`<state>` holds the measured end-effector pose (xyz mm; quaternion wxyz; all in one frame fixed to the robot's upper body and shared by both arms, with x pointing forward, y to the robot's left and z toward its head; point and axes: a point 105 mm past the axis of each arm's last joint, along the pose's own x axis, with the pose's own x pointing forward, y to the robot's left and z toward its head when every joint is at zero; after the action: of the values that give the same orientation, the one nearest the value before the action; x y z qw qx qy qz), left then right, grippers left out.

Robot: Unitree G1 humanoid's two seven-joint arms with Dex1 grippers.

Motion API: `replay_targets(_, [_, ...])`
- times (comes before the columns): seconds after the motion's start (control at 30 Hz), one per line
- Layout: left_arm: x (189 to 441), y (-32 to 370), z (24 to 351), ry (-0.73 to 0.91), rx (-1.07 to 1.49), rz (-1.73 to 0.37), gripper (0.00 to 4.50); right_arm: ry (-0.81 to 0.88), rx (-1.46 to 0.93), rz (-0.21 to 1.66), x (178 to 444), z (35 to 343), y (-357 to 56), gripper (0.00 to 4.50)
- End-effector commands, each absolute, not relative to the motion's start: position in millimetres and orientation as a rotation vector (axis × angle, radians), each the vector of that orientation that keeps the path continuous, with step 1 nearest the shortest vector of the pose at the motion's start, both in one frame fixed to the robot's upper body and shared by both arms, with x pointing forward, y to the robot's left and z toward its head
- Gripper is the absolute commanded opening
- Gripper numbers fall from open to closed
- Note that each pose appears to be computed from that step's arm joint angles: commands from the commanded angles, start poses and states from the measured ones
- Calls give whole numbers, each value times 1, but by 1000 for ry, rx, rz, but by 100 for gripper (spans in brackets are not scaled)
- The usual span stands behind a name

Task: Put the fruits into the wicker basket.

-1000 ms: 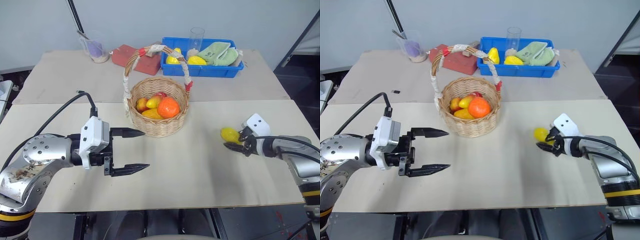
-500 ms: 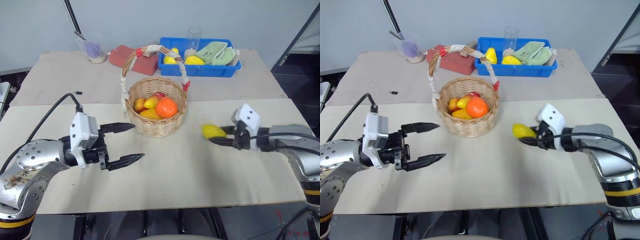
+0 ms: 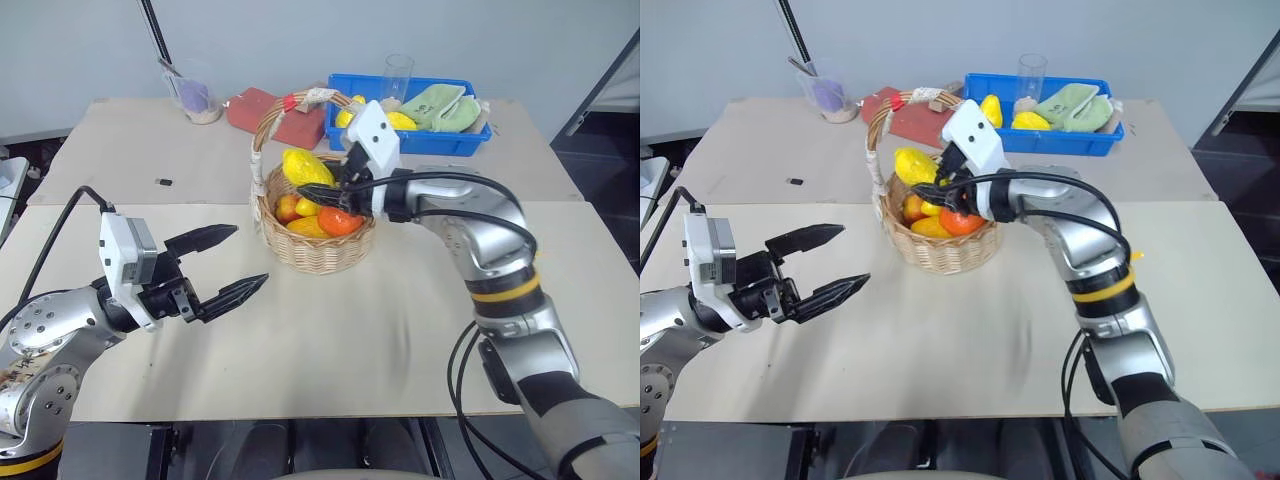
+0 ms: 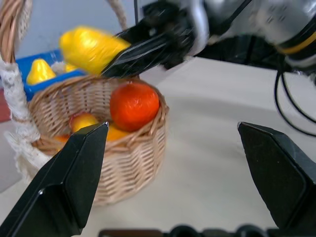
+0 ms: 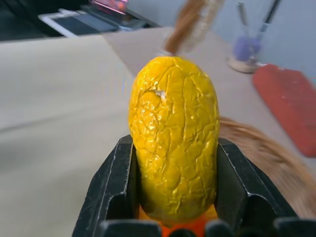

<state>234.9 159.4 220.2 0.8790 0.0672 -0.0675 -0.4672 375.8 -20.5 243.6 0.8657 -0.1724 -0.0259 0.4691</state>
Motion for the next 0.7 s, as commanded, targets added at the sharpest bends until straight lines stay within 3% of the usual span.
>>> replay_targets(0.03, [232,156,233,-202,167,-974,450,-147,-382,962,376,262,-18,360])
replay_targets(0.1, [232,155,234,-205,168,-973,450,-158,-383,968,374,264,-18,432])
replay_targets(0.13, [233,154,234,-206,168,-973,450,-164,-381,981,369,265,-19,445])
replay_targets(0.5, [239,155,232,-196,199,-974,450,-97,-371,1208,301,256,-59,445])
replay_targets(0.6, [240,153,230,-189,214,-987,450,-86,-348,1091,306,251,-91,445])
replay_targets(0.7, [239,148,229,-188,223,-1013,450,-127,-273,898,329,255,-112,445])
